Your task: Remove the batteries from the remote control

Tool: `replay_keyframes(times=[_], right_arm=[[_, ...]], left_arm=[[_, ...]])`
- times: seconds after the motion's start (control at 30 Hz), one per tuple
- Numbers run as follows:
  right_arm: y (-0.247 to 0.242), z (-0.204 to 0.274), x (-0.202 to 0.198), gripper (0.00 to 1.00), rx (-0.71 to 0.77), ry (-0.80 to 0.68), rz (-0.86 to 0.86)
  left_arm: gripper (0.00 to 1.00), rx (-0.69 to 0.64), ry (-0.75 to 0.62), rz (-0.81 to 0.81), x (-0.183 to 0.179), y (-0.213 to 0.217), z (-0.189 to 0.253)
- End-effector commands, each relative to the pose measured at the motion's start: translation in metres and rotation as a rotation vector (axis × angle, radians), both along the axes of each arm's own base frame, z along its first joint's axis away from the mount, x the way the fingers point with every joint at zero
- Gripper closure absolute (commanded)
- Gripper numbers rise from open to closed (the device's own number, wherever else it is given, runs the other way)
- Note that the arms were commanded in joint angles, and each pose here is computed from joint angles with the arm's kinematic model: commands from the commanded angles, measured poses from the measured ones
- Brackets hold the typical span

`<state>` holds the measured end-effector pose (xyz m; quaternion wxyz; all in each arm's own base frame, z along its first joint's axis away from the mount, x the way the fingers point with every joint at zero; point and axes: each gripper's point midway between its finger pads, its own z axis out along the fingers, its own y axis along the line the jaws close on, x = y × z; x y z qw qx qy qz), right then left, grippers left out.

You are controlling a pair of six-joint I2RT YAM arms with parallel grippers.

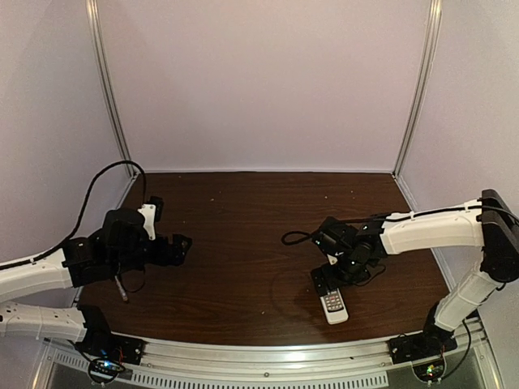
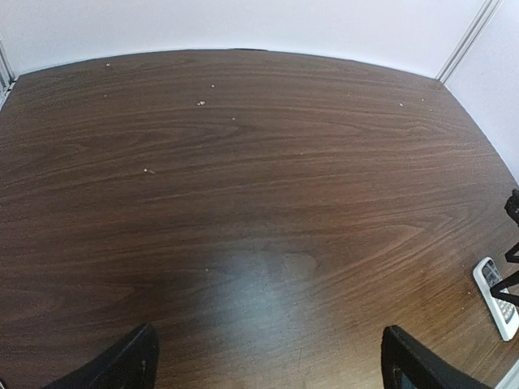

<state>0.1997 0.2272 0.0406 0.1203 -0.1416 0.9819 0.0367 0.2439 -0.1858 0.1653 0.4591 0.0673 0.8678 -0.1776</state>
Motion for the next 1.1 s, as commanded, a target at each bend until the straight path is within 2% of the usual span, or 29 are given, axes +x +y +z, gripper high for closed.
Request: replay_keyframes(times=[0.0,0.3,0.6,0.8,1.07], right_arm=[[0.000,-0.002,0.003,0.00,-0.048,0.022,0.030],[0.006,-0.009,0.016,0.02,-0.078,0.041,0.036],[0.005,-0.023,0.014,0.18,-0.084,0.085,0.040],[0.007,-0.028,0.012,0.37,-0.075,0.100,0.038],[0.009,-0.022,0.018,0.50,-0.050,0.078,0.018]], left_arm=[[0.03,-0.004,0.030,-0.006,-0.010,0.006,-0.009],[0.04,0.009,0.066,0.011,-0.017,0.015,-0.020],[0.05,0.009,0.073,0.008,-0.020,0.016,-0.021],[0.05,0.007,0.071,0.004,-0.020,0.015,-0.019],[0.05,-0.008,0.061,-0.002,-0.018,0.012,-0.015]])
